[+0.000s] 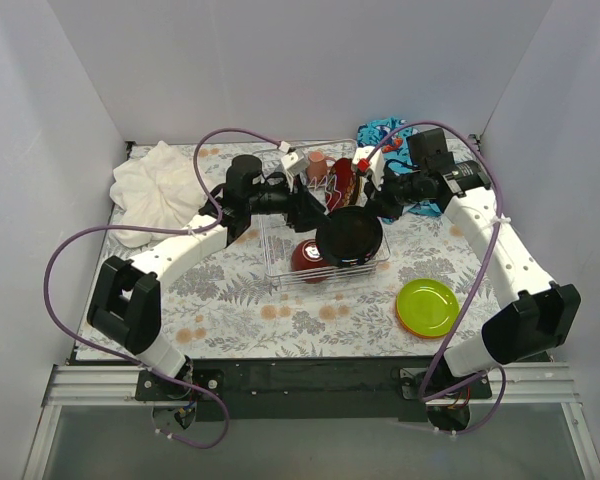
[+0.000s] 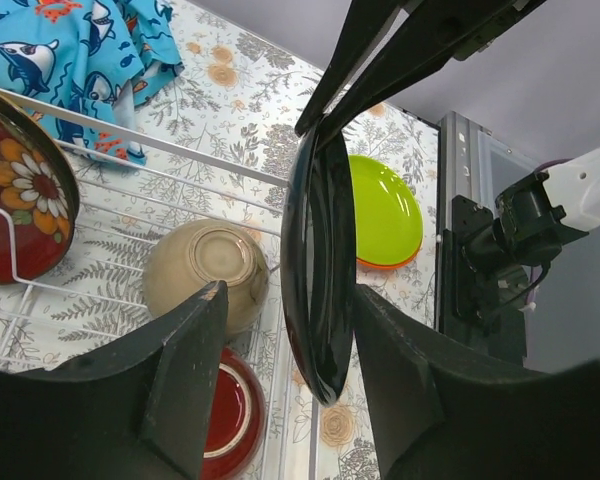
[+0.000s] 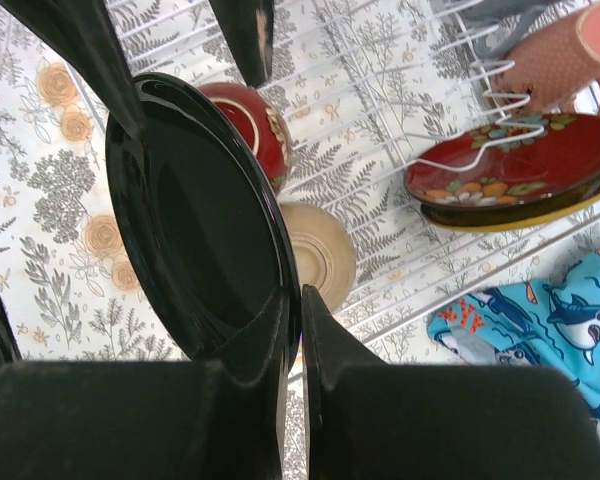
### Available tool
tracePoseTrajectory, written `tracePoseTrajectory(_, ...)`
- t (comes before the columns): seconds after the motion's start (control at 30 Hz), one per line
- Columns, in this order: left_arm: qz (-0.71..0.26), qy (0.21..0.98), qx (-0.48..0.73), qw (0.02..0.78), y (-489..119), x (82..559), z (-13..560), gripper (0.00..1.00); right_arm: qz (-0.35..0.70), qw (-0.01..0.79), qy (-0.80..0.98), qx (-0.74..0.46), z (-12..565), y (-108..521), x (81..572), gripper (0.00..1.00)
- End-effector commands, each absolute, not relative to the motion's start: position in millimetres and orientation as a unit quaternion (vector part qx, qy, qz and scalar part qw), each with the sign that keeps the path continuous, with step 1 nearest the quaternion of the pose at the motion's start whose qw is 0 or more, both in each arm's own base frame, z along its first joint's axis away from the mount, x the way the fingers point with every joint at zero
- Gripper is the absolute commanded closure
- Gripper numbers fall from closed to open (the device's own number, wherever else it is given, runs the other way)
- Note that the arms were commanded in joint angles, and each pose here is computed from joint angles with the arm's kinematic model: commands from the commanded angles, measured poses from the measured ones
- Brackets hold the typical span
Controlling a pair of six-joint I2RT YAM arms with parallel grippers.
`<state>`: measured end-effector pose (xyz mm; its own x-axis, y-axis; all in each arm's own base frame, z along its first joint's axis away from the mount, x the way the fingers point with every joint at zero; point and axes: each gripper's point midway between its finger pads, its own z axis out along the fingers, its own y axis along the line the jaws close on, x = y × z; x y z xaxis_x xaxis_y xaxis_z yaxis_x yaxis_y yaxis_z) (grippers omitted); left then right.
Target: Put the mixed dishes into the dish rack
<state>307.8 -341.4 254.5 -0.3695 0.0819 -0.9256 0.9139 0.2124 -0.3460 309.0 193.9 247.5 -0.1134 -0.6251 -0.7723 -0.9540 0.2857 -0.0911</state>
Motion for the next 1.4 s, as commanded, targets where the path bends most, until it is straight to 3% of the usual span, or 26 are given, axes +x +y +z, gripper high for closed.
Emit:
tracePoseTrajectory(0.0,-0.516,0.638,0.400,0.408,-348.8,298.1,259.4,0.50,0.239,0.416,0.678,-0.557,282.2,216.0,312.6,0.99)
tracePoseTrajectory(0.13,-0.518,0.640,0.402,0.401,-351.3,295.2,255.4,0.57,0.242,0.428,0.667,-0.560,293.2,226.3,314.8,0.99)
tracePoseTrajectory(0.3,-0.520,0.636,0.406,0.399,-351.8,294.1,255.1,0.89,0.241,0.425,0.667,-0.563,291.3,228.0,314.8,0.99)
tracePoseTrajectory(0.43,-0.520,0.630,0.417,0.399,-350.1,289.4,255.2,1.00,0.257,0.400,0.677,-0.562,277.0,226.6,305.1,0.99)
tracePoseTrajectory(0.47,-0.521,0.628,0.419,0.398,-349.5,288.7,255.5,1.00,0.265,0.388,0.679,-0.565,272.7,226.4,299.8,0.91)
tracePoseTrajectory(0.5,-0.522,0.626,0.423,0.396,-349.1,286.7,254.8,1.00,0.279,0.376,0.676,-0.568,270.2,228.1,293.8,0.73)
tracePoseTrajectory(0.53,-0.522,0.623,0.427,0.397,-348.8,285.7,255.8,1.00,0.292,0.346,0.688,-0.567,259.2,225.8,286.0,0.66)
tracePoseTrajectory(0.6,-0.521,0.623,0.427,0.398,-348.9,286.1,255.9,1.00,0.307,0.328,0.690,-0.568,252.8,227.0,279.4,0.58)
tracePoseTrajectory(0.7,-0.522,0.618,0.428,0.402,-348.9,285.5,259.3,1.00,0.320,0.307,0.696,-0.564,242.1,226.5,274.0,0.55)
tracePoseTrajectory(0.87,-0.520,0.619,0.426,0.407,-348.8,288.1,261.2,1.00,0.334,0.295,0.697,-0.561,236.1,230.9,275.2,0.61)
tracePoseTrajectory(0.97,-0.503,0.638,0.410,0.415,-346.6,296.4,255.5,1.00,0.345,0.296,0.697,-0.554,240.9,234.3,276.6,0.92)
tracePoseTrajectory(1.0,-0.492,0.647,0.402,0.421,-345.2,301.2,254.0,0.86,0.342,0.299,0.699,-0.552,242.7,233.6,279.2,0.99)
tracePoseTrajectory(1.1,-0.433,0.686,0.353,0.465,-333.2,332.2,252.1,0.53,0.316,0.317,0.716,-0.535,250.3,227.5,289.4,0.99)
tracePoseTrajectory(1.2,-0.361,0.711,0.270,0.539,-296.6,381.0,277.0,0.44,0.261,0.352,0.750,-0.496,260.4,216.6,312.6,0.99)
tracePoseTrajectory(1.37,-0.252,0.724,0.095,0.634,-173.9,466.5,321.1,0.37,0.212,0.430,0.766,-0.428,288.2,212.3,346.2,0.99)
